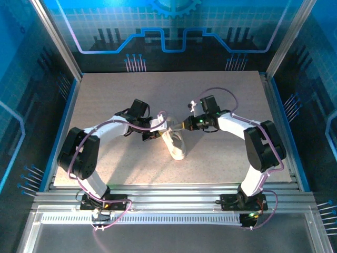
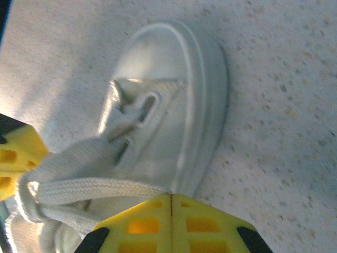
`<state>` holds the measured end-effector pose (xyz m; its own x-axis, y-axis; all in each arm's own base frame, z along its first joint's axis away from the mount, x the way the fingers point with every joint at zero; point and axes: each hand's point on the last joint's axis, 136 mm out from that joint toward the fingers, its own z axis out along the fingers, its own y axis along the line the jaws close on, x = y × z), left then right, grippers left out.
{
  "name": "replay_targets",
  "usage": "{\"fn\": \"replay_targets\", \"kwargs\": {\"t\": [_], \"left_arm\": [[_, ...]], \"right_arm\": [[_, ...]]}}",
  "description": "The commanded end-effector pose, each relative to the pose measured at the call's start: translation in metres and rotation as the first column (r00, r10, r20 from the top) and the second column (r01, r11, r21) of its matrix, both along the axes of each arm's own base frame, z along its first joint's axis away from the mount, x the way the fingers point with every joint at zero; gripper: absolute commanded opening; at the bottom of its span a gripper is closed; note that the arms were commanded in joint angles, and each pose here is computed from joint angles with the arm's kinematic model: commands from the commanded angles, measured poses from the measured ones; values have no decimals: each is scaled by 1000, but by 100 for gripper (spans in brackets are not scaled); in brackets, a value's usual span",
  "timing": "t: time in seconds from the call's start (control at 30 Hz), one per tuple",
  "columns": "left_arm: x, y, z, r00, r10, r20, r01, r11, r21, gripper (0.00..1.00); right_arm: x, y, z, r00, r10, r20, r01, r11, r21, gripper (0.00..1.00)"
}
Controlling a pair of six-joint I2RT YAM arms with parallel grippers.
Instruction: Tie the shoes
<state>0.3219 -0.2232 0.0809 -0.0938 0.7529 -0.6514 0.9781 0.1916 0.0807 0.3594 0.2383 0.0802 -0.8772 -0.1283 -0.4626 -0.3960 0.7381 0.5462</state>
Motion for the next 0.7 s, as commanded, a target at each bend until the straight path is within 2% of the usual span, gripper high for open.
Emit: {"fn": "replay_targets", "kwargs": {"t": [0.0,0.13,0.37,0.47,0.53,0.67], "left_arm": [[-8,-1,-7,999,7,-39,-6,1000,5,0],[-9,-3,-10,999,7,-44,-6,1000,7,0],[-10,-3,-14,999,8,-52,-7,1000,13,0],[-8,-3,-10,999,8,-39,-7,1000,11,0],[-6,-3,-8,1000,9,-28,-8,1000,10,0],[-3,-5,-5,1000,3,-16,-3,1000,7,0]], "right_arm": [[-9,-15,-3,1000,-23,9,23,997,-76,0],[-18,-23,-13,999,-47,-20,44,993,-110,0],[-24,-15,-10,1000,-16,-9,15,997,-79,0],[-21,-12,5,1000,-2,23,4,998,-64,15],[-19,-11,18,998,6,55,-3,998,-56,30],[-15,-12,41,996,7,87,-2,999,-52,39]]}}
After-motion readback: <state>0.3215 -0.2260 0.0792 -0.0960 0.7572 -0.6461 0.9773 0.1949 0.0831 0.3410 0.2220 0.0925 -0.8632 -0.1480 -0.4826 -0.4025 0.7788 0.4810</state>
